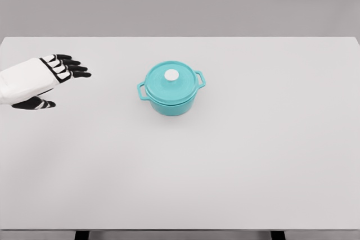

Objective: Cover the pot with left arm

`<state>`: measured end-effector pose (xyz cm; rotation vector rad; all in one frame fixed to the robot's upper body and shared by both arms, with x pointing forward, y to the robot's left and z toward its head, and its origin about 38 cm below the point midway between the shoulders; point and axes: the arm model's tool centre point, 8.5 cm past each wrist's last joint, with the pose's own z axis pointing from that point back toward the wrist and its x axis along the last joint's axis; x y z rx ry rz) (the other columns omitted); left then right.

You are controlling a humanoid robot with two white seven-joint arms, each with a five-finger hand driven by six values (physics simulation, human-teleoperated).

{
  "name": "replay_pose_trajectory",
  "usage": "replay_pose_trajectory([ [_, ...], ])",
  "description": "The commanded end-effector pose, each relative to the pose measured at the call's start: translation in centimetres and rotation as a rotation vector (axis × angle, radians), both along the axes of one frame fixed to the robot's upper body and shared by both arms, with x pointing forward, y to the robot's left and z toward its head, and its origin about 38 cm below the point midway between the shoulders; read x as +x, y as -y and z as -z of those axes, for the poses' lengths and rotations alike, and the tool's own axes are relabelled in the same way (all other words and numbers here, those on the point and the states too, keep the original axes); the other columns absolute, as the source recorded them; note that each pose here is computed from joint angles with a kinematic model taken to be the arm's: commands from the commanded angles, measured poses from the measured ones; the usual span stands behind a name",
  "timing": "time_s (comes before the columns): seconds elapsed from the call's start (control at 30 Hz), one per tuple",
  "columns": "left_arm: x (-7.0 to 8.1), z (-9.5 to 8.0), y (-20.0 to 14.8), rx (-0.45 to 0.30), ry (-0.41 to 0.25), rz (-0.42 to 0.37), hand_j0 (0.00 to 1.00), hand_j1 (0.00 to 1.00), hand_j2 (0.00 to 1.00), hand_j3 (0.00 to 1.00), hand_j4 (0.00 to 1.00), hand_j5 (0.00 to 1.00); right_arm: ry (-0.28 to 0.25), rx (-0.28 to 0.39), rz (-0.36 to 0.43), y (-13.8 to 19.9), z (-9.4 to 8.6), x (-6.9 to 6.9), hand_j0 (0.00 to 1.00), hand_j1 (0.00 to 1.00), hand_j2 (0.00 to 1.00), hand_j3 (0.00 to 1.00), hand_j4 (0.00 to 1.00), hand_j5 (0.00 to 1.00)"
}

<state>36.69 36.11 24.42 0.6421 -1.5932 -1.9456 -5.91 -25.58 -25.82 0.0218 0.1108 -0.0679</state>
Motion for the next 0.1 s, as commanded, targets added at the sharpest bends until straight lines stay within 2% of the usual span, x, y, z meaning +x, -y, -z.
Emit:
replay_pose_trajectory([
  [0.0,0.08,-0.04,-0.27,-0.004,-0.002,-0.009,1.00,1.00,1.00,1.00,1.00,1.00,0.000,0.000,0.000,-0.01,0.00,-0.01,1.00,1.00,1.00,1.00,1.00,1.00],
  [0.07,0.10,-0.01,-0.32,-0.003,-0.002,-0.010,1.00,1.00,1.00,1.00,1.00,1.00,0.000,0.000,0.001,-0.01,0.00,-0.01,1.00,1.00,1.00,1.00,1.00,1.00],
])
